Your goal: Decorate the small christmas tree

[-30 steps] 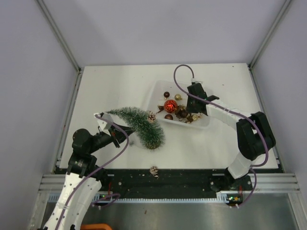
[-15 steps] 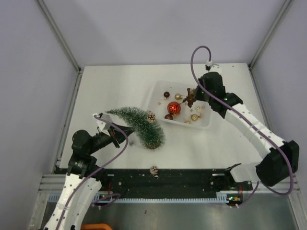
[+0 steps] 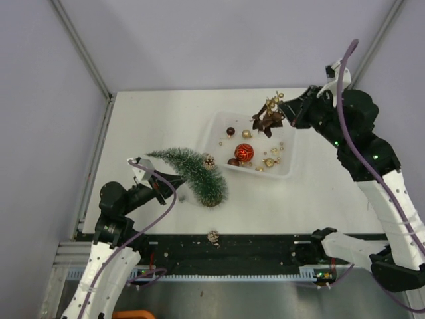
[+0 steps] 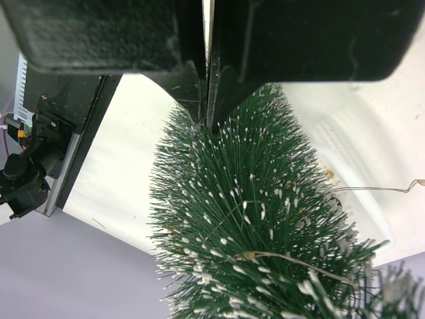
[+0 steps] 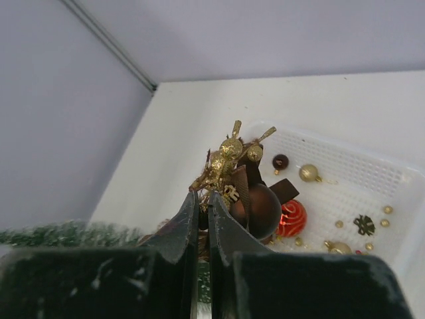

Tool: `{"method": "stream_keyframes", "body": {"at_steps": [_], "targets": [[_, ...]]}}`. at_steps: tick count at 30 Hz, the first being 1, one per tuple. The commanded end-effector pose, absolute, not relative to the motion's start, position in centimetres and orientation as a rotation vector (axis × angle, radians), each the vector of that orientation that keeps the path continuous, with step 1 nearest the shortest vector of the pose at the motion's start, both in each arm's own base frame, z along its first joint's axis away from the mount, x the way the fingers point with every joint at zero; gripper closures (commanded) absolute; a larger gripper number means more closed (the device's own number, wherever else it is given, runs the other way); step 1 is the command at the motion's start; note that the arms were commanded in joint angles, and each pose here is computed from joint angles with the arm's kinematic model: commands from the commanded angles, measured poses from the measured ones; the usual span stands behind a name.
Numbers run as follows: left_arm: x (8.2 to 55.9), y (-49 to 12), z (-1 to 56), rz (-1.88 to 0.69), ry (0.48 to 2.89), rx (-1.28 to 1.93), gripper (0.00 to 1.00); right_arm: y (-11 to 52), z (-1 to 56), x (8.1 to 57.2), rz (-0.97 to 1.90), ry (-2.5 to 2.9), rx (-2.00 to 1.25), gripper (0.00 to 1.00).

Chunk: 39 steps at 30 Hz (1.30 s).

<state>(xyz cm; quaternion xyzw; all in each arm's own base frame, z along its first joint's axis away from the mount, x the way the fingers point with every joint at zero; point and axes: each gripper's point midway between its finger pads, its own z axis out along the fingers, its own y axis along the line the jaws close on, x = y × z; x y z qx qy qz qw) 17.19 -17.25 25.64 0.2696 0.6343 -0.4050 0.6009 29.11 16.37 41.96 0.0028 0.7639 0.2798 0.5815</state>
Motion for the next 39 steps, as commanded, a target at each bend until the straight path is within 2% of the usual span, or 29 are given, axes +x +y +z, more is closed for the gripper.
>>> {"method": "stream_keyframes", "body": {"at_steps": [1, 8, 16, 25, 39], "targets": [[16.7, -17.2, 27.3, -0.930, 1.395, 0.633, 1.00, 18.6, 46.7, 25.4, 0.861, 1.716, -0.131, 1.00], [16.1, -17.2, 27.9, -0.928, 1.374, 0.647, 1.00, 21.8, 52.1, 23.5, 1.115, 1.615, -0.231, 0.99], [15.7, -17.2, 28.5, -0.923, 1.355, 0.657, 1.00, 27.4, 53.1, 21.3, 1.259, 1.585, -0.356, 0.98], [15.7, -17.1, 28.7, -0.919, 1.350, 0.656, 1.00, 31.3, 53.4, 19.3, 1.292, 1.578, -0.434, 0.98], [15.7, -17.1, 28.7, -0.922, 1.347, 0.655, 1.00, 36.9, 53.6, 19.5, 1.283, 1.555, -0.523, 0.98]]}}
